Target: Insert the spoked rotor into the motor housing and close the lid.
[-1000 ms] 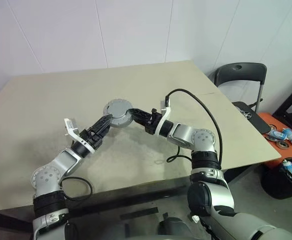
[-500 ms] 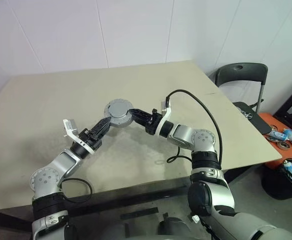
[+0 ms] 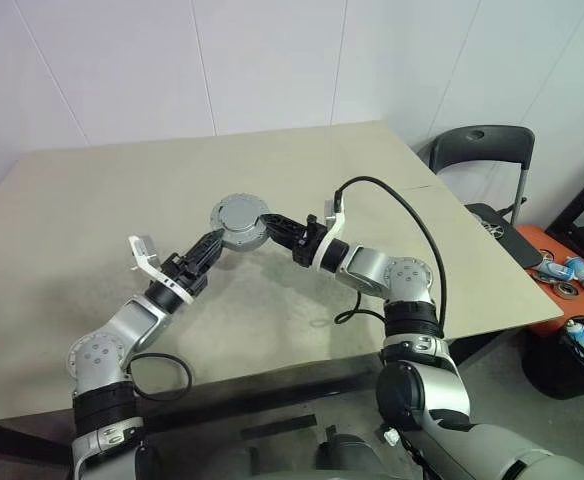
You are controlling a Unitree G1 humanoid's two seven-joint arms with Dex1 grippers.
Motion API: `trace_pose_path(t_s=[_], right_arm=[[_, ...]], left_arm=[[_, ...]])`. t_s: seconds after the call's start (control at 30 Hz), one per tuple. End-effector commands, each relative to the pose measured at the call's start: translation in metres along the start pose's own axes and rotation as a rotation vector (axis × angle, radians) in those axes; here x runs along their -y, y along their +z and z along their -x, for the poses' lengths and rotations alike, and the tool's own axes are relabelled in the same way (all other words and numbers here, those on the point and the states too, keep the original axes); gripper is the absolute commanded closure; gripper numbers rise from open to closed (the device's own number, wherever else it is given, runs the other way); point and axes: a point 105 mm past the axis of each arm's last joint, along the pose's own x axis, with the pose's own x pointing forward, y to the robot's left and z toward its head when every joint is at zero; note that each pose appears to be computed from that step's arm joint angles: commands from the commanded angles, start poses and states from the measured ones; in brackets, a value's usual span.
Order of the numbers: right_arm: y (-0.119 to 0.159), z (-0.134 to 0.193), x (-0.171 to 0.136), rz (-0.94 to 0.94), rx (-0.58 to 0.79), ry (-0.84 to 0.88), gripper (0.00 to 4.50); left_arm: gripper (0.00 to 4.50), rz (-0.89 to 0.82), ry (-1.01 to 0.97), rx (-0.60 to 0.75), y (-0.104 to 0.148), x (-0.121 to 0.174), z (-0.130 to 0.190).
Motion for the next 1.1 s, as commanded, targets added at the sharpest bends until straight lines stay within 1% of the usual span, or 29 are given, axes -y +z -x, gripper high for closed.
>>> trace_pose_path(t_s=[0.03, 0.17, 0.3, 0.47, 0.63, 0.9, 1.1], right_arm=[[0.002, -0.011, -0.032, 0.049, -0.022, 0.103, 3.21], [0.002, -0.011, -0.031, 0.050, -0.023, 0.100, 3.21], [0.002, -0.011, -0.031, 0.051, -0.022, 0.099, 3.21], [0.003, -0.011, -0.031, 0.050, -0.022, 0.100, 3.21], [0.002, -0.011, -0.031, 0.051, -0.024, 0.100, 3.21], [0.002, -0.011, -0.030, 0.049, -0.022, 0.099, 3.21], [0.002, -0.011, -0.031, 0.044, -0.024, 0.103, 3.21]], left_arm=[[3.09, -0.042, -0.067, -0.024, -0.001, 0.023, -0.009], [3.12, -0.035, -0.080, -0.012, 0.002, 0.031, -0.013], [3.13, -0.021, -0.136, -0.019, -0.002, 0.046, -0.016], [3.18, 0.015, -0.130, -0.011, -0.004, 0.046, -0.022], [3.19, 0.018, -0.161, -0.029, -0.010, 0.055, -0.028], [3.19, -0.008, -0.109, -0.045, -0.010, 0.045, -0.027], [3.19, -0.026, -0.120, -0.051, -0.012, 0.045, -0.027]])
